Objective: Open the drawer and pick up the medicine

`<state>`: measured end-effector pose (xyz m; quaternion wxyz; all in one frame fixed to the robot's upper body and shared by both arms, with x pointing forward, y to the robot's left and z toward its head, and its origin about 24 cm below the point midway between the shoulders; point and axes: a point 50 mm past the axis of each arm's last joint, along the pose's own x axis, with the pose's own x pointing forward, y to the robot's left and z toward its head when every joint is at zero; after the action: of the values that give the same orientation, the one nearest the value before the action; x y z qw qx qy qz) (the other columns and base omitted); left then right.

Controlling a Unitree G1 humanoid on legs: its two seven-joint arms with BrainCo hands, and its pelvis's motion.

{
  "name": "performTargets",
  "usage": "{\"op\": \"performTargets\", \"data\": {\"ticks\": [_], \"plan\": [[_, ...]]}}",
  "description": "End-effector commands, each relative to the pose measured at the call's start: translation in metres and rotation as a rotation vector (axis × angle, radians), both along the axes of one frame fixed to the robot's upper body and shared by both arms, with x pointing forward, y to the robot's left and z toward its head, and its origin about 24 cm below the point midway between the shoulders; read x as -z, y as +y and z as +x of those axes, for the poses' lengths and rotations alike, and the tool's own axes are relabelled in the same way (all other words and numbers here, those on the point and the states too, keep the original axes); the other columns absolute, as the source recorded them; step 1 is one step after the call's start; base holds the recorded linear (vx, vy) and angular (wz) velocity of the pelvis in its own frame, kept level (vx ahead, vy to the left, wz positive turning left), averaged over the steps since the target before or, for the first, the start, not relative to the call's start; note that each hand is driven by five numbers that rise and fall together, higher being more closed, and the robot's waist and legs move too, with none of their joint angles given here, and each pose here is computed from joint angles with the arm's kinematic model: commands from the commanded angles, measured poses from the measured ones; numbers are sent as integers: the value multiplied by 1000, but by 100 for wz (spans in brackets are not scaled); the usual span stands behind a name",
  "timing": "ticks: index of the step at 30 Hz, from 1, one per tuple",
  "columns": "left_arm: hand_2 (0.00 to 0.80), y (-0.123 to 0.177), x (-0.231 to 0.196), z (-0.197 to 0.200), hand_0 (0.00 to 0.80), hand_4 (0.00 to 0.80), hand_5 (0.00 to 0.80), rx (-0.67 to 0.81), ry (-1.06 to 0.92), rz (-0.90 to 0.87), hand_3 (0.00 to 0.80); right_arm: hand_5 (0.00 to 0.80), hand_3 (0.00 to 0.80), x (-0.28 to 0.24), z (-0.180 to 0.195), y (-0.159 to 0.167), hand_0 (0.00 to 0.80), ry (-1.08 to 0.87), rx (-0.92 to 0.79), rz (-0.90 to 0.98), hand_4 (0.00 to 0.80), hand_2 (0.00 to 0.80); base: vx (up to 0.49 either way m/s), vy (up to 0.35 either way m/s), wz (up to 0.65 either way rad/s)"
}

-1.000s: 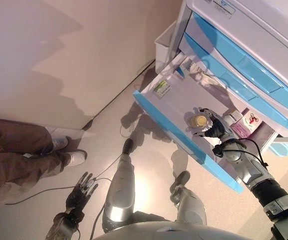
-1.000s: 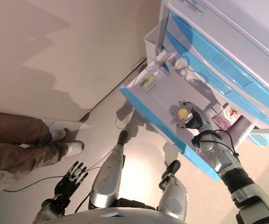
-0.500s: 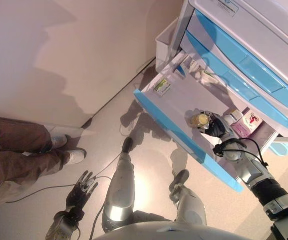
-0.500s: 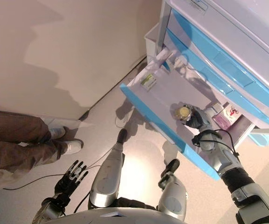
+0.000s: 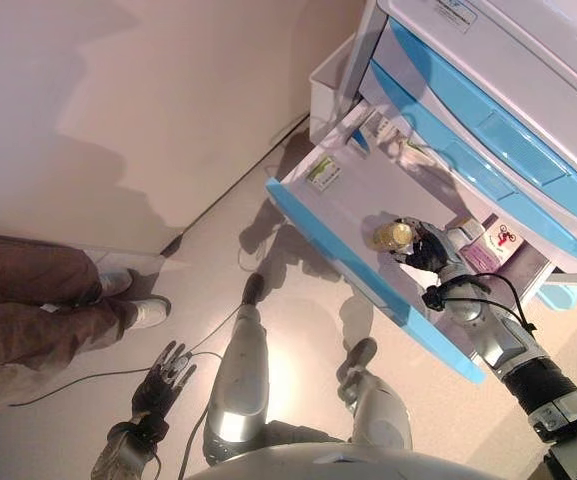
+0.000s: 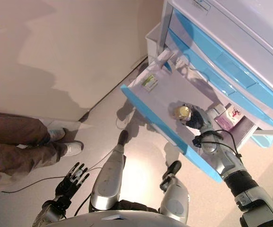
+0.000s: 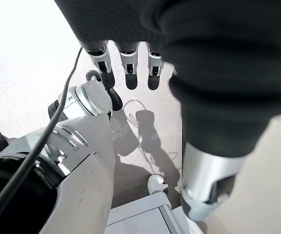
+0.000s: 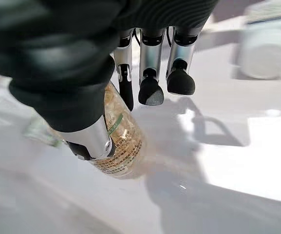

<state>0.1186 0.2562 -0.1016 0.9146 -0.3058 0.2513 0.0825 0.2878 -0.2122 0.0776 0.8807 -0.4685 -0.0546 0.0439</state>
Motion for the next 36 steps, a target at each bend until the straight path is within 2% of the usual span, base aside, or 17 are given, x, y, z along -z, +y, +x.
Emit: {"op": "performTargets", "data": {"ticks": [1, 6, 12, 19, 28, 36], "plan": [[0, 4, 0, -12, 0, 0, 0, 21, 24, 41, 0, 800, 800, -46, -7, 14, 800, -187, -183, -80, 800, 800, 33, -7, -3], [0, 5, 3, -19, 0, 0, 0, 5, 44, 44, 0, 800, 800, -82, -30, 33, 800, -261, -413, -164, 800, 800, 47, -9, -13], [0, 5, 7, -28, 0, 0, 0, -8, 85, 45, 0, 800, 800, -119, -55, 47, 800, -290, -648, -147, 800, 800, 75, 3, -18], [0, 3, 13, -38, 0, 0, 0, -19, 136, 40, 0, 800, 800, -151, -67, 45, 800, -307, -744, -27, 800, 800, 88, 7, -17], [0, 5, 21, -51, 0, 0, 0, -47, 207, 36, 0, 800, 800, -189, -52, 19, 800, -338, -635, 129, 800, 800, 77, 8, -11], [0, 8, 24, -61, 0, 0, 0, -35, 259, 50, 0, 800, 800, -215, -14, -25, 800, -379, -323, 220, 800, 800, 70, 5, -1]]}}
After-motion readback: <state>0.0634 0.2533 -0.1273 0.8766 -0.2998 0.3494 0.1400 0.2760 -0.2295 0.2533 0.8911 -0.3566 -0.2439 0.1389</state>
